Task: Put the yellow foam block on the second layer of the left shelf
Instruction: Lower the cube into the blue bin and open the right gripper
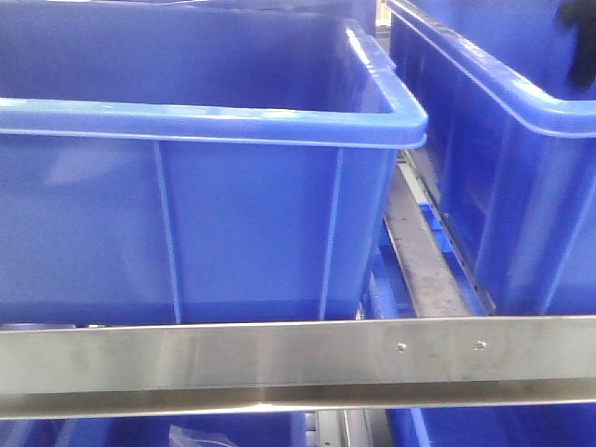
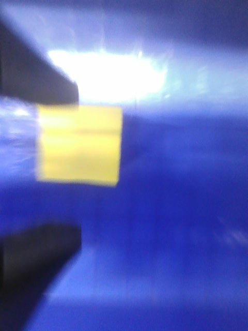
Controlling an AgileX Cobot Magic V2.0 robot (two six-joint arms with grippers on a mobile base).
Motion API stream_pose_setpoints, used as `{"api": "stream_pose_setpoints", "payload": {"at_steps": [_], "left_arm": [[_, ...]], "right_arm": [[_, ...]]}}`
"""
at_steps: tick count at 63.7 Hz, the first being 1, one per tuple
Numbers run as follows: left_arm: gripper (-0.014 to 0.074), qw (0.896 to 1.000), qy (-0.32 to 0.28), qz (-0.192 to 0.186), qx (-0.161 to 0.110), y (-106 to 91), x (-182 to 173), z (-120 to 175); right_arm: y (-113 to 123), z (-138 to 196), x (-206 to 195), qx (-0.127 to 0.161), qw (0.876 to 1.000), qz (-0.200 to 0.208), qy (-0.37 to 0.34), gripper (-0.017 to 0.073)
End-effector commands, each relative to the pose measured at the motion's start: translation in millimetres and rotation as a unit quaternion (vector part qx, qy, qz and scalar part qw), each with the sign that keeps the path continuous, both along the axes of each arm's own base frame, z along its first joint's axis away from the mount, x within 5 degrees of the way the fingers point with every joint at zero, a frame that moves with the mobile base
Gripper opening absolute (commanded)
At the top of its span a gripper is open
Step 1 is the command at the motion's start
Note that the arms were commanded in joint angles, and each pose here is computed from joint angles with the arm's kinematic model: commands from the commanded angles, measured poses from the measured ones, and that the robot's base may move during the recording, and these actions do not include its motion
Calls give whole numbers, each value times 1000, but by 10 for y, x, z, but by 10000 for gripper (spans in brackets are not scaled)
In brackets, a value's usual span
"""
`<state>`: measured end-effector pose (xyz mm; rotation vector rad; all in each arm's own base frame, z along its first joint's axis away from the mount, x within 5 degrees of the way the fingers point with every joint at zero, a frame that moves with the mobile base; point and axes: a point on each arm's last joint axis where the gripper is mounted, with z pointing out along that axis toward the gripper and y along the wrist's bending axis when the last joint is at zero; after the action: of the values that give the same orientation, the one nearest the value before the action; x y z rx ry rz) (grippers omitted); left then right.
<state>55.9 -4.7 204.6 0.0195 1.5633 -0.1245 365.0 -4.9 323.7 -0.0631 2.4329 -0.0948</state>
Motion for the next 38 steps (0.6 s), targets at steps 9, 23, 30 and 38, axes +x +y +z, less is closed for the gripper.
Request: {"api": "stream_pose_setpoints", "payload": {"at_steps": [9,23,30,38], "left_arm": [[136,1000,-28,-6,-8,-12,10,-11],[136,1000,-28,-6,-8,-12,10,-11],[136,1000,-28,-6,-8,-12,10,-11],[136,1000,-28,-6,-8,-12,10,-11]], "right_arm": [[15,421,-484,11,996,3,-85,118],[34,351,-1006,11,993,9,-116,36],[36,281,-1280,12,991,10,-134,36],[43,197,-1611,20,987,9,-156,36]]}}
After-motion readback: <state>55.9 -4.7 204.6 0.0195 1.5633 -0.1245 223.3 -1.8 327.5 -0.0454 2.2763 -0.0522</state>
